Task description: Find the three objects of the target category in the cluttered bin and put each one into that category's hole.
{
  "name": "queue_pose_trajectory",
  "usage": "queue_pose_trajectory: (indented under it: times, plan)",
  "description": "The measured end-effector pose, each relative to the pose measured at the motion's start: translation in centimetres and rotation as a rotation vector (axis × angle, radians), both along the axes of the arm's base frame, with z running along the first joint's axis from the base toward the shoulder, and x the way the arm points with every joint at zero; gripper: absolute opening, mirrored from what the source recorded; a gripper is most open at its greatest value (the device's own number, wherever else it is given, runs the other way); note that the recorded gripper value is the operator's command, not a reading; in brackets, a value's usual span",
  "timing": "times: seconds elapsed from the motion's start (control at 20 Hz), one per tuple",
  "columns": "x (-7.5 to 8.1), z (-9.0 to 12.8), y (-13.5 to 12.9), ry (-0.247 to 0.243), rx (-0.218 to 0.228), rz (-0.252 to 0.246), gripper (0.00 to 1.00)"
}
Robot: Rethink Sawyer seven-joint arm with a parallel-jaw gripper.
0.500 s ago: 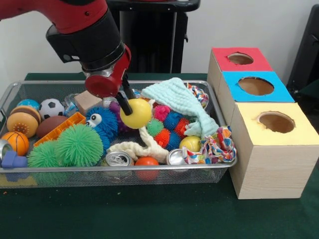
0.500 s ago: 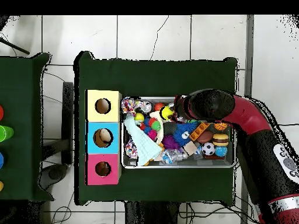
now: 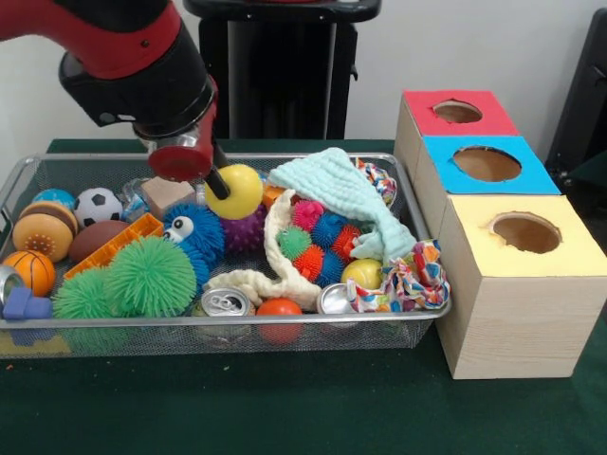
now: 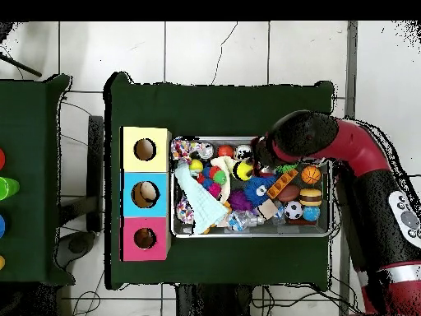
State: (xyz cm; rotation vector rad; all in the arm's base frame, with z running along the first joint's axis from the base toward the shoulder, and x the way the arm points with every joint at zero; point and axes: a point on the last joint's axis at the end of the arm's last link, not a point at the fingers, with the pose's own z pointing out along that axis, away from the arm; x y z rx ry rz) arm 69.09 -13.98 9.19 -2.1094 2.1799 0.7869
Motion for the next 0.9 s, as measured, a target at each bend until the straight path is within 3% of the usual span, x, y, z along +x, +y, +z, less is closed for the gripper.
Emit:
queue_pose_trajectory:
  times: [0.15,0.4,0.6,0.9]
  plan:
    - [-0.2,-0.5,-1.9,0.021,0.013,0.066,0.0]
    - [-1.1,-2.7,-6.1,-0.003,0.011,0.121,0.0]
    - [-1.5,-4.2,-9.4,-0.018,-0.003,0.112,0.0]
    - [-0.8,-6.9,-13.9,-0.062,-0.024,0.108,0.0]
